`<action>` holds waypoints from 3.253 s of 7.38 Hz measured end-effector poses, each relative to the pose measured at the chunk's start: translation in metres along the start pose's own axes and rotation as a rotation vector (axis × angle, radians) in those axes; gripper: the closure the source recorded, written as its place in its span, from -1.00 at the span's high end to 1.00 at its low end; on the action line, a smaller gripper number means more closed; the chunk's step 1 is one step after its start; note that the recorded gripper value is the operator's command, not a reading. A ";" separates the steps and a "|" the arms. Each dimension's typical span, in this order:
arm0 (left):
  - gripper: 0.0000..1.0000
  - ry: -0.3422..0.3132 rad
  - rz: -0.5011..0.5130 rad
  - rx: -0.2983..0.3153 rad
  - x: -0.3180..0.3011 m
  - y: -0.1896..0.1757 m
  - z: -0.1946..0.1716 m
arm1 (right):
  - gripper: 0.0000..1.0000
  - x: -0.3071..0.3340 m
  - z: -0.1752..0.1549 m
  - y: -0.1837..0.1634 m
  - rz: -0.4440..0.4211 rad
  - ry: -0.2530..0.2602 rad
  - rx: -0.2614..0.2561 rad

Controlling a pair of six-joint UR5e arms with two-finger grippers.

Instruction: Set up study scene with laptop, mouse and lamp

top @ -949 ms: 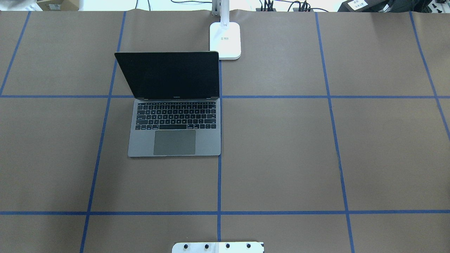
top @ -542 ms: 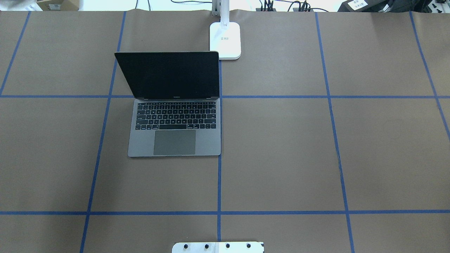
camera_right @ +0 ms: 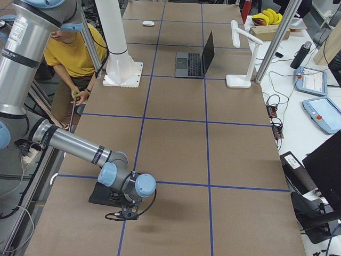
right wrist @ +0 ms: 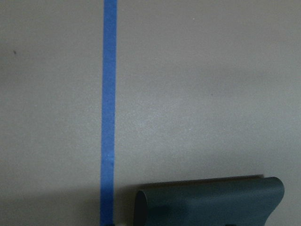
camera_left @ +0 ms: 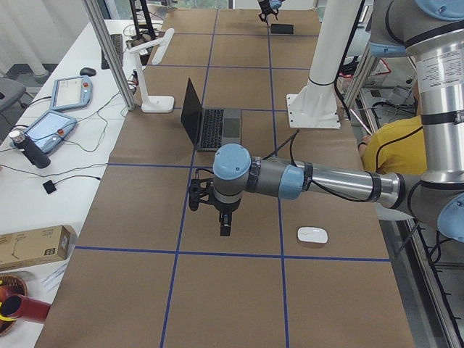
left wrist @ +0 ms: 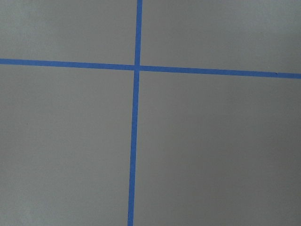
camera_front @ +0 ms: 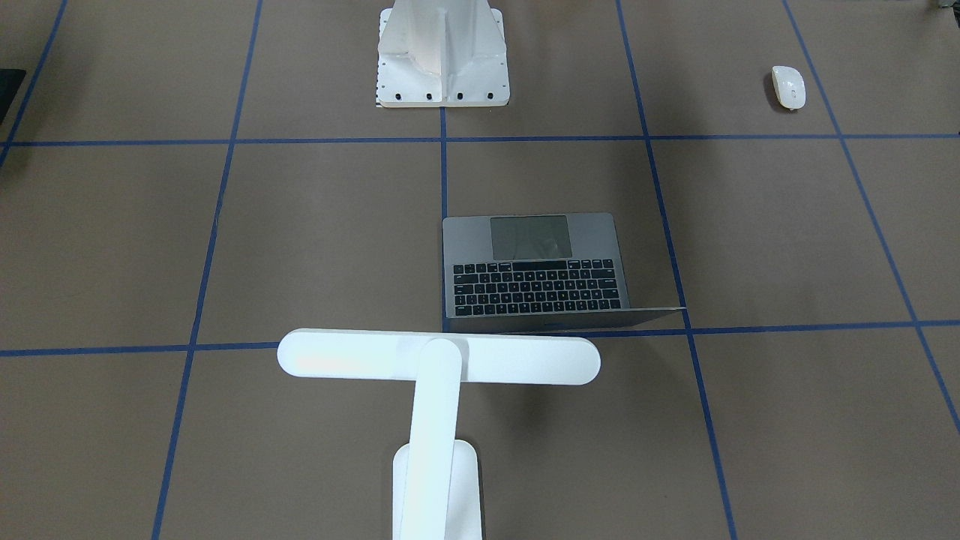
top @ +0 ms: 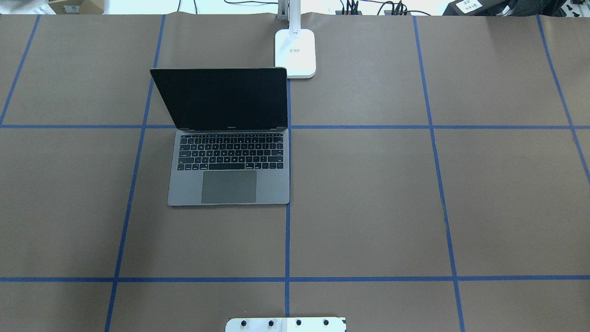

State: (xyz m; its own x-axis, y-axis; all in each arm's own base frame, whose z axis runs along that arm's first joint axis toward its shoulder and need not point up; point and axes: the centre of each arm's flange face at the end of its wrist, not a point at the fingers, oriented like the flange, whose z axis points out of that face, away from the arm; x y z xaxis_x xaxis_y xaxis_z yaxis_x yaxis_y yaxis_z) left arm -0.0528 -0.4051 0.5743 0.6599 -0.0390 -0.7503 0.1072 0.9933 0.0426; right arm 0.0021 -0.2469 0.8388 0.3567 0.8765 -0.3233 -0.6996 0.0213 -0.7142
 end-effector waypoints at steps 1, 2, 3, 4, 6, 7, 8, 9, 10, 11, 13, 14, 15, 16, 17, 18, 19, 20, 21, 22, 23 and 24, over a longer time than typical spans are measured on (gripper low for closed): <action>1.00 0.000 0.000 0.000 0.000 0.000 0.000 | 0.47 0.000 0.004 0.000 -0.008 0.014 0.004; 1.00 0.000 0.000 0.001 0.000 -0.001 -0.001 | 0.47 -0.001 0.008 0.000 -0.014 0.027 0.008; 1.00 0.000 0.001 0.002 0.000 -0.001 -0.001 | 0.41 -0.001 0.011 0.001 -0.018 0.038 0.011; 1.00 0.000 0.001 0.002 0.001 -0.001 -0.001 | 0.14 -0.001 0.014 0.001 -0.024 0.048 0.017; 1.00 0.000 0.002 0.003 0.001 -0.001 -0.001 | -0.66 -0.002 0.016 0.003 -0.037 0.060 0.033; 1.00 0.000 0.002 0.004 0.001 -0.001 -0.001 | -0.99 -0.003 0.015 0.005 -0.046 0.060 0.036; 1.00 0.000 0.000 0.004 0.000 -0.001 -0.002 | -1.00 -0.004 0.013 0.008 -0.055 0.056 0.036; 1.00 0.000 -0.001 0.004 0.000 0.000 -0.002 | -1.00 -0.005 0.010 0.011 -0.062 0.049 0.035; 1.00 0.000 -0.002 0.005 0.000 0.000 -0.002 | -1.00 -0.007 0.006 0.016 -0.072 0.040 0.032; 1.00 0.000 -0.002 0.005 0.000 0.000 -0.002 | -1.00 -0.009 -0.001 0.024 -0.085 0.026 0.031; 1.00 0.000 -0.003 0.005 0.000 0.000 -0.002 | -1.00 -0.015 -0.023 0.048 -0.126 -0.020 0.031; 1.00 -0.001 -0.004 0.004 -0.001 0.000 -0.002 | -1.00 -0.021 -0.039 0.065 -0.153 -0.054 0.027; 1.00 -0.002 -0.005 0.004 -0.001 0.000 -0.002 | -1.00 -0.028 -0.058 0.086 -0.178 -0.093 0.023; 1.00 -0.002 -0.007 0.002 -0.002 0.000 -0.001 | -1.00 -0.039 -0.081 0.112 -0.194 -0.141 0.021; 1.00 -0.002 -0.008 0.000 -0.002 0.000 0.000 | -1.00 -0.056 -0.108 0.141 -0.201 -0.194 0.003; 1.00 -0.003 -0.010 -0.002 -0.003 0.000 0.000 | -1.00 -0.077 -0.134 0.171 -0.193 -0.242 -0.032; 1.00 -0.003 -0.012 -0.003 -0.004 0.000 0.001 | -1.00 -0.099 -0.162 0.204 -0.169 -0.286 -0.071; 1.00 -0.003 -0.013 -0.005 -0.004 0.000 0.001 | -1.00 -0.118 -0.186 0.236 -0.163 -0.319 -0.096; 1.00 -0.003 -0.015 -0.006 -0.005 0.001 0.002 | -1.00 -0.133 -0.208 0.272 -0.185 -0.347 -0.109; 1.00 -0.003 -0.016 -0.007 -0.006 0.001 0.002 | -1.00 -0.143 -0.227 0.311 -0.202 -0.372 -0.120; 1.00 -0.003 -0.018 -0.009 -0.006 0.001 0.003 | -1.00 -0.148 -0.244 0.357 -0.201 -0.391 -0.136; 1.00 -0.003 -0.019 -0.010 -0.006 0.001 0.003 | -1.00 -0.153 -0.254 0.410 -0.189 -0.400 -0.149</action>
State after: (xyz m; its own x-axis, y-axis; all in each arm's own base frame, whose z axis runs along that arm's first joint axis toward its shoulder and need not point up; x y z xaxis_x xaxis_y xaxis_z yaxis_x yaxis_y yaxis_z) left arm -0.0541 -0.4043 0.5809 0.6597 -0.0581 -0.7493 0.1120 0.9935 0.0216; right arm -0.1825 -0.4943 0.4379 0.1824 0.9811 0.0648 -0.5384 0.1548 -0.8283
